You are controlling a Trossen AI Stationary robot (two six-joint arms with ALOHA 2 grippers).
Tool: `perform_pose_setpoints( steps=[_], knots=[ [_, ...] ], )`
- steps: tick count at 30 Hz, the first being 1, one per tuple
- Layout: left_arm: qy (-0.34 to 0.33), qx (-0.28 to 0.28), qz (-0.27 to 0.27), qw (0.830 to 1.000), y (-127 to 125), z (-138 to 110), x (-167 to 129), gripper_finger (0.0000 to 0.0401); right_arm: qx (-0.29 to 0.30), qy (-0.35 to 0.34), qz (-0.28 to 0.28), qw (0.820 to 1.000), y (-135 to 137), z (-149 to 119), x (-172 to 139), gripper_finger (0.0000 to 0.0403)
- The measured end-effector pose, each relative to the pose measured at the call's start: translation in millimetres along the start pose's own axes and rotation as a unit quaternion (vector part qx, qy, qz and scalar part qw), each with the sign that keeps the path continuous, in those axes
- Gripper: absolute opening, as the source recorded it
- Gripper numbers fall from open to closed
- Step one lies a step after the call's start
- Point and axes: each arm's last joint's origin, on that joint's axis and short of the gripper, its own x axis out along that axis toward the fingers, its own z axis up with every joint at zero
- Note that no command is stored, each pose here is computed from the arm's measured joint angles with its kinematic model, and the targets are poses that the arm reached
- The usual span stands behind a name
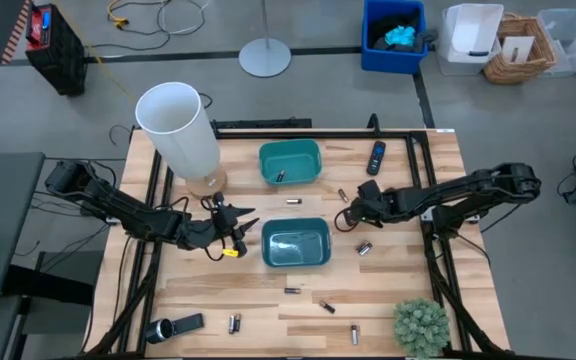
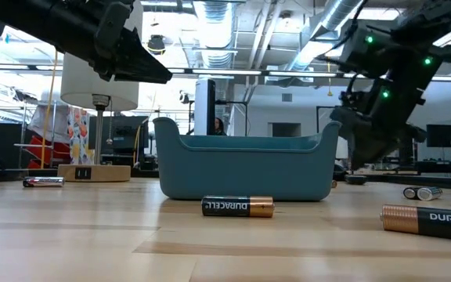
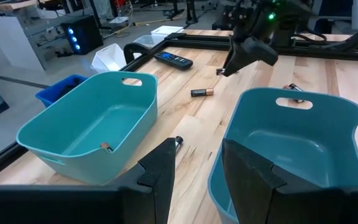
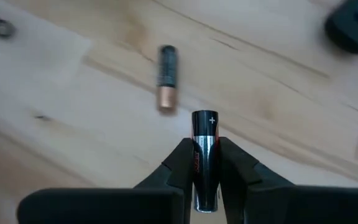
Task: Sort batteries
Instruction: Put the silver battery into the blue bin
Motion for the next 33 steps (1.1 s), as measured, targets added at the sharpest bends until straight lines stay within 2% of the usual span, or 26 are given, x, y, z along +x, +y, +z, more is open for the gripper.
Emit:
perform_pose_setpoints(
  steps=[6,11,14,20,23,33],
  knots=[
    [0.0,-0.003,0.0,1.0,0,0,0,0.0128,-0.042,-0.02,0.039,0.998,19,3,-16,0.0071],
    [0.0,-0.003,0.0,1.0,0,0,0,0.0128,-0.087,-0.062,0.108,0.988,43,6,-34,0.0071],
    [0.0,-0.003,0.0,1.0,0,0,0,0.0128,-0.108,-0.109,0.171,0.973,61,7,-45,0.0071],
    [0.0,-0.012,0.003,1.0,1,0,1,0.0128,-0.156,-0.186,0.276,0.93,96,-2,-53,0.0071],
    [0.001,-0.02,0.006,1.0,2,0,2,0.0128,-0.178,-0.2,0.298,0.916,108,-12,-51,0.0071],
    [0.003,-0.027,0.007,1.0,2,0,2,0.0128,-0.245,-0.202,0.325,0.891,144,-24,-54,0.0071]
  ],
)
